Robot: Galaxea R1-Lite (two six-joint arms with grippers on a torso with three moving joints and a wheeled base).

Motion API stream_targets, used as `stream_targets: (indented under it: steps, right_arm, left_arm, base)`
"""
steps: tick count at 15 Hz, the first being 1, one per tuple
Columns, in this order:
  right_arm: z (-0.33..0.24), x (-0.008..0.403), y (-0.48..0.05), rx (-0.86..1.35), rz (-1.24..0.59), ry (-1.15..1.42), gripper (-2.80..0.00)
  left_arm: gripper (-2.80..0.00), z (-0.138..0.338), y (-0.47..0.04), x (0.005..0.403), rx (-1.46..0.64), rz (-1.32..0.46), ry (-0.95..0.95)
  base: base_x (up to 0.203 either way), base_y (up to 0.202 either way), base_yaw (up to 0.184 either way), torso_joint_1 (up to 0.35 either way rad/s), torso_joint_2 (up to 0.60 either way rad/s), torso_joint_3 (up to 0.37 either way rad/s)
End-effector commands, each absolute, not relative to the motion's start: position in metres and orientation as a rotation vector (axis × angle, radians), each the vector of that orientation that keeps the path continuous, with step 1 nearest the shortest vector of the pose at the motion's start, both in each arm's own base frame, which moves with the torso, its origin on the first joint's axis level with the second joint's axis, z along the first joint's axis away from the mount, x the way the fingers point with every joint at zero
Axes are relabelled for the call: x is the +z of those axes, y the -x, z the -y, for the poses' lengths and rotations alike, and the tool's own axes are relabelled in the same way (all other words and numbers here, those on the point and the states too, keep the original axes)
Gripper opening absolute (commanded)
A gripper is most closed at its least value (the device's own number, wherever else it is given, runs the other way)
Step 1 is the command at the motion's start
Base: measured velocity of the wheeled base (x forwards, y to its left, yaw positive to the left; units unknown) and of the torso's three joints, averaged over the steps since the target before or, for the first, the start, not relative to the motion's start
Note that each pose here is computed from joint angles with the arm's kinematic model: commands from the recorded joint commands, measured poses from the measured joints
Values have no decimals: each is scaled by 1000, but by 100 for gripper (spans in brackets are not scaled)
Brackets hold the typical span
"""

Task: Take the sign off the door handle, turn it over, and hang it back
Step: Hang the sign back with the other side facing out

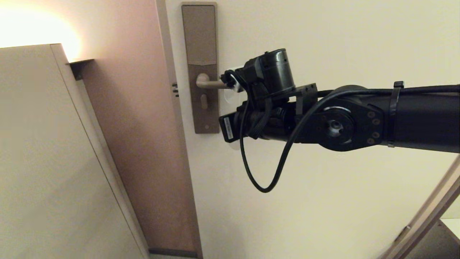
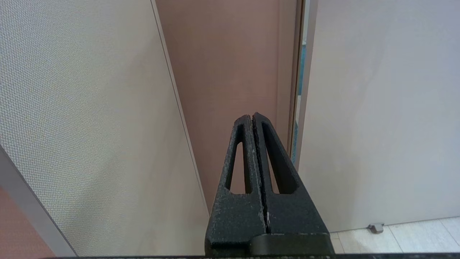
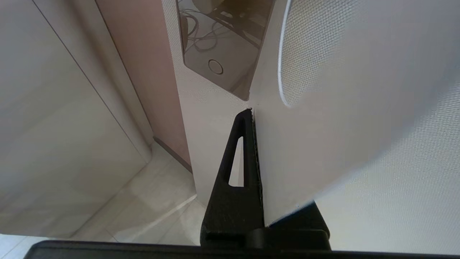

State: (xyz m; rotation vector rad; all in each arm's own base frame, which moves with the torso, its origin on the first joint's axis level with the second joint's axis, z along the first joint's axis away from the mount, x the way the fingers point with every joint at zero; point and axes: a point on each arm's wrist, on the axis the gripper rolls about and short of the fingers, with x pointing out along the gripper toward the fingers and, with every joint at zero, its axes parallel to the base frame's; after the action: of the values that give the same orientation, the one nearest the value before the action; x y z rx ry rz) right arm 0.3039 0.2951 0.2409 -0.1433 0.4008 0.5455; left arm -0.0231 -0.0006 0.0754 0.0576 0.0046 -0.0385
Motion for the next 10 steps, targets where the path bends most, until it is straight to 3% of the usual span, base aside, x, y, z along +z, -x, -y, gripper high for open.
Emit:
stream_targets:
  steps: [1,10]
  right_arm:
    - [-298,239,-302,552,-406,148,0]
    - [-297,241,-300,556,-397,143,0]
  left_arm:
    - [-280,1,23,76,-39,-5,-58]
    - [-280,1,23,76,-39,-6,-58]
  base:
    - [0,0,0,0,0,0]
    - [0,0,0,0,0,0]
